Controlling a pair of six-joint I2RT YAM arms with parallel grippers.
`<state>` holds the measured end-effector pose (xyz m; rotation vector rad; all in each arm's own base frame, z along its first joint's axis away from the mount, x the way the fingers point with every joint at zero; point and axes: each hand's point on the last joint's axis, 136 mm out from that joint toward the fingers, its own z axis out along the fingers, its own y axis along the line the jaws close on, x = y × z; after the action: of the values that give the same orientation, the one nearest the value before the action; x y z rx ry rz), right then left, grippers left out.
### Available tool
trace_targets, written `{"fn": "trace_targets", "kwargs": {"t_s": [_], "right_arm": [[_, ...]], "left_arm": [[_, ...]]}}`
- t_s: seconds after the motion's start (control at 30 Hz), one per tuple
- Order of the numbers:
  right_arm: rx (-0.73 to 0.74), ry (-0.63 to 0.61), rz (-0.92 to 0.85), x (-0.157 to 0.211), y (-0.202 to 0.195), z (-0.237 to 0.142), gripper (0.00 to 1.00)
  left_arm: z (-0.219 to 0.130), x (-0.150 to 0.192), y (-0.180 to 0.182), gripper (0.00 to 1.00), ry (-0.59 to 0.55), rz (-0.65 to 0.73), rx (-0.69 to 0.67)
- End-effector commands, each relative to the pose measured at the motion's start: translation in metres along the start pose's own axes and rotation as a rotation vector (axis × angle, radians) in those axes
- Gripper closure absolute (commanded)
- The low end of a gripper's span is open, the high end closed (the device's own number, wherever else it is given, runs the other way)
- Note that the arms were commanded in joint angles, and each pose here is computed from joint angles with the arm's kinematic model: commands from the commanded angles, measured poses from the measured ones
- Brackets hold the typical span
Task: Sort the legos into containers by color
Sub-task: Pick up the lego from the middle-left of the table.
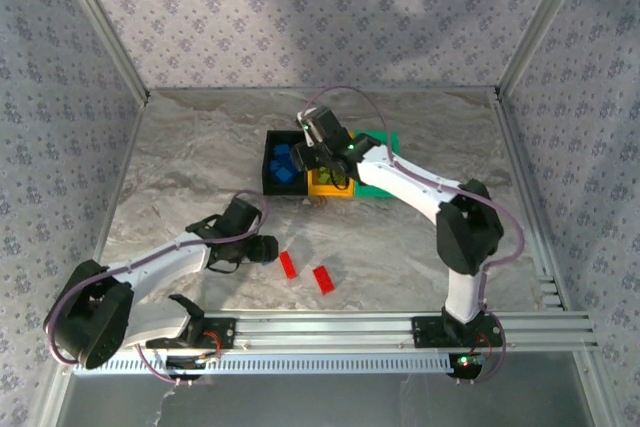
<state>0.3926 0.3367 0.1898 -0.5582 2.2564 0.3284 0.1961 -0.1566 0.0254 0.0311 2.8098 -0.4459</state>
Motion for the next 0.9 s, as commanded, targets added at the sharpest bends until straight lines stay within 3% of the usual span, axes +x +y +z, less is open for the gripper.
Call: {"fn": "trace_targets", "kwargs": {"t_s": [0.0, 0.43, 0.67, 0.87], "right_arm": [[0.037, -0.023, -0.043, 0.015, -0.006, -0.012, 0.42], [0.121, 0.057, -0.075, 0.105, -0.035, -0.042, 0.42], [0.160, 0.018, -0.087, 0.127, -0.043, -0.044, 0.42], [0.140, 0.013, -0.117, 0.135, -0.031, -0.049, 0.41]], "left_arm": [[-0.004, -0.009, -0.008, 0.33, -0.002, 0.022, 0.004], [-0.018, 0.004, -0.010, 0.33, 0.084, 0.057, -0.062], [-0.025, 0.007, -0.012, 0.33, 0.111, 0.045, -0.087], [-0.030, 0.009, -0.003, 0.33, 0.169, 0.018, -0.199]]}}
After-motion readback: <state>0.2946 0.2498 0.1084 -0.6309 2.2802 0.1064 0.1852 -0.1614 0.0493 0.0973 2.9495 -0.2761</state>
